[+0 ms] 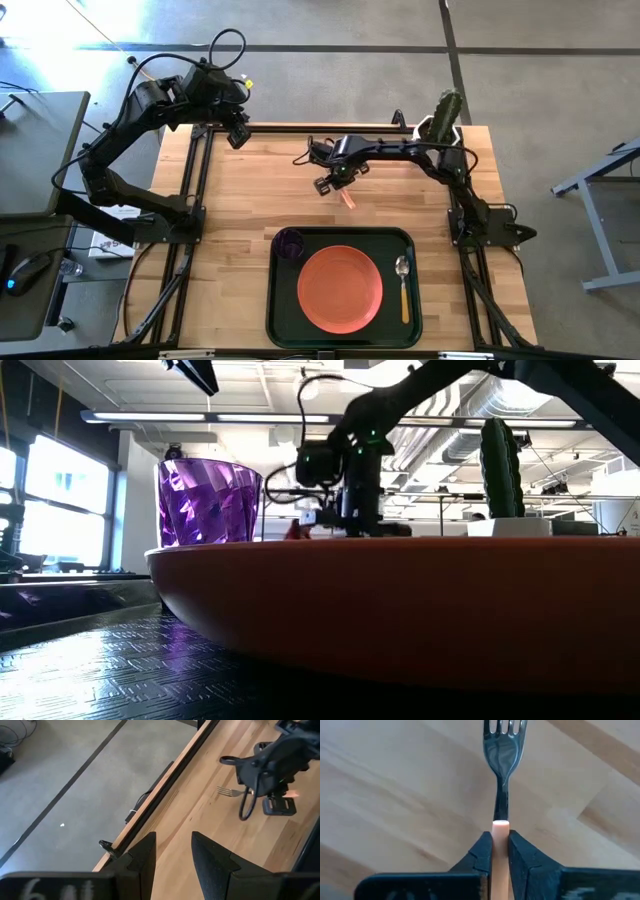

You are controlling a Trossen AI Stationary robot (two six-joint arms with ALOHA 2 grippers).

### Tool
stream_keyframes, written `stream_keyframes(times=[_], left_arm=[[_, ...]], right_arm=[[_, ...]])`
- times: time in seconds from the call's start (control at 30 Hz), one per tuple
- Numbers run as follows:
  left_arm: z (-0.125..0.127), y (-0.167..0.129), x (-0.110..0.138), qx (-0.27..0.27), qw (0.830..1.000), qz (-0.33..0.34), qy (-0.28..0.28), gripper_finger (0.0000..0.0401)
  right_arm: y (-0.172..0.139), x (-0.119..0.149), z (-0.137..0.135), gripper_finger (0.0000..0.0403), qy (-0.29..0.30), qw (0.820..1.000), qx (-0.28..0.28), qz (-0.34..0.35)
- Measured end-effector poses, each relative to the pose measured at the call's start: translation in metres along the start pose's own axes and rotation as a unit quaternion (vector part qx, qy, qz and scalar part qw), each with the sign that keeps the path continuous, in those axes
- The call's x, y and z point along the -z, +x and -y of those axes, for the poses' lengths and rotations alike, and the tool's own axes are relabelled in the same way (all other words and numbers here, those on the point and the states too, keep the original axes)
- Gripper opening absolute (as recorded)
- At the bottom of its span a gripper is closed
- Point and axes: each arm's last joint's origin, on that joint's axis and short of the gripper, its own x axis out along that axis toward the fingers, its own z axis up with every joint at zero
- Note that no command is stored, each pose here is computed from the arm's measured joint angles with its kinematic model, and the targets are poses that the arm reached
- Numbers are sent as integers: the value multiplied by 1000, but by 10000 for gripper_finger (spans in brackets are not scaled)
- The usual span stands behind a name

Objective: Pick and place plate/cup/fork/spoon on tray
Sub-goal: Put the orange fork on the dark green tray

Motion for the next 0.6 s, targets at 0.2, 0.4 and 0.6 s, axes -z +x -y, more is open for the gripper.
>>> stream_keyframes(times=[0.2,0.4,0.6], left_arm=[[0,0,0,2,1000,0,0,115],[0,0,0,4,1000,0,0,115],[0,0,0,4,1000,0,0,115]], right_arm=[[-30,12,-9,17,3,999,-8,37],[-72,32,-17,17,10,995,-9,94],[-113,62,-19,17,40,988,12,149]])
